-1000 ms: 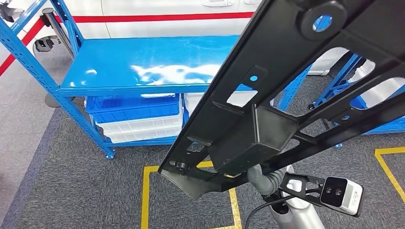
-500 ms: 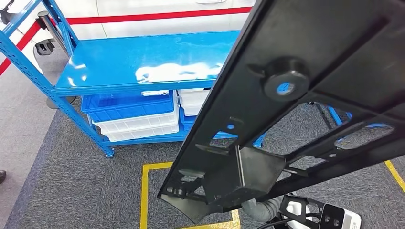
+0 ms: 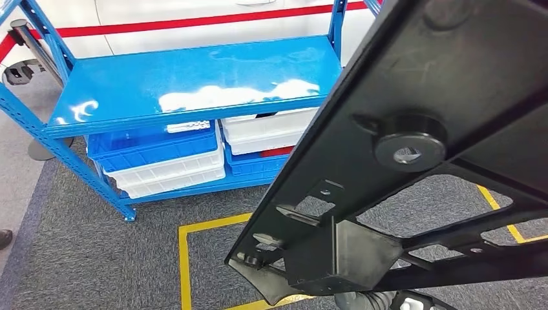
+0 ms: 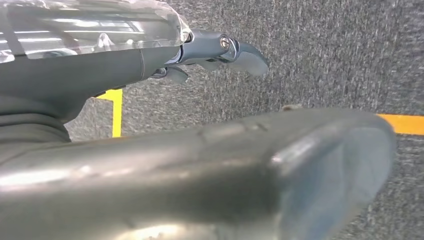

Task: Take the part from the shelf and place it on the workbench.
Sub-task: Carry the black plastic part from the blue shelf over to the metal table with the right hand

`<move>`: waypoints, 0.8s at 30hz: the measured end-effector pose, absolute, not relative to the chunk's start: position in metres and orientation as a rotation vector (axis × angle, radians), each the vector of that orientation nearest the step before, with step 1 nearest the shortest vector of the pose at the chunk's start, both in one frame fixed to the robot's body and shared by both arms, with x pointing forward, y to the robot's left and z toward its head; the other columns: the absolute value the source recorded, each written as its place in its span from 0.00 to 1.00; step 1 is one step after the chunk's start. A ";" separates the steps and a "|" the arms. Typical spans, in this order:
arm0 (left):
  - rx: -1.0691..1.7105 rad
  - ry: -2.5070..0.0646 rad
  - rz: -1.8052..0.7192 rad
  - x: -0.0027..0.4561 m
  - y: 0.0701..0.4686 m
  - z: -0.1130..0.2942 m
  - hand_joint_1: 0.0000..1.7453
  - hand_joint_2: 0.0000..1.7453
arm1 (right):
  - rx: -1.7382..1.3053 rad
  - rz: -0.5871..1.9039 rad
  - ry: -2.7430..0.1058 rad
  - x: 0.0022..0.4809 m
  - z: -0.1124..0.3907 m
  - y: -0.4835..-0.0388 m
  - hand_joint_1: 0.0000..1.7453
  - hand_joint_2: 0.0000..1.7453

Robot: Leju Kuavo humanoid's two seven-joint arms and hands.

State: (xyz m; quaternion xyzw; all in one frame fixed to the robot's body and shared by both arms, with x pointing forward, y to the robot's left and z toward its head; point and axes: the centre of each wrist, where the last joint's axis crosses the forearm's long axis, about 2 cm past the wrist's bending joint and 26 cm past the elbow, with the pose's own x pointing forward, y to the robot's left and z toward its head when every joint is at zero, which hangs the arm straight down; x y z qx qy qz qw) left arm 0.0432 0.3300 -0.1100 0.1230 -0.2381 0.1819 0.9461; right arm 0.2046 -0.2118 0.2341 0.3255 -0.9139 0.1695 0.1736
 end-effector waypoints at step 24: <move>0.335 -0.375 0.294 0.044 0.329 -0.110 0.00 0.00 | 0.853 0.460 -2.605 0.189 0.233 -0.207 1.00 1.00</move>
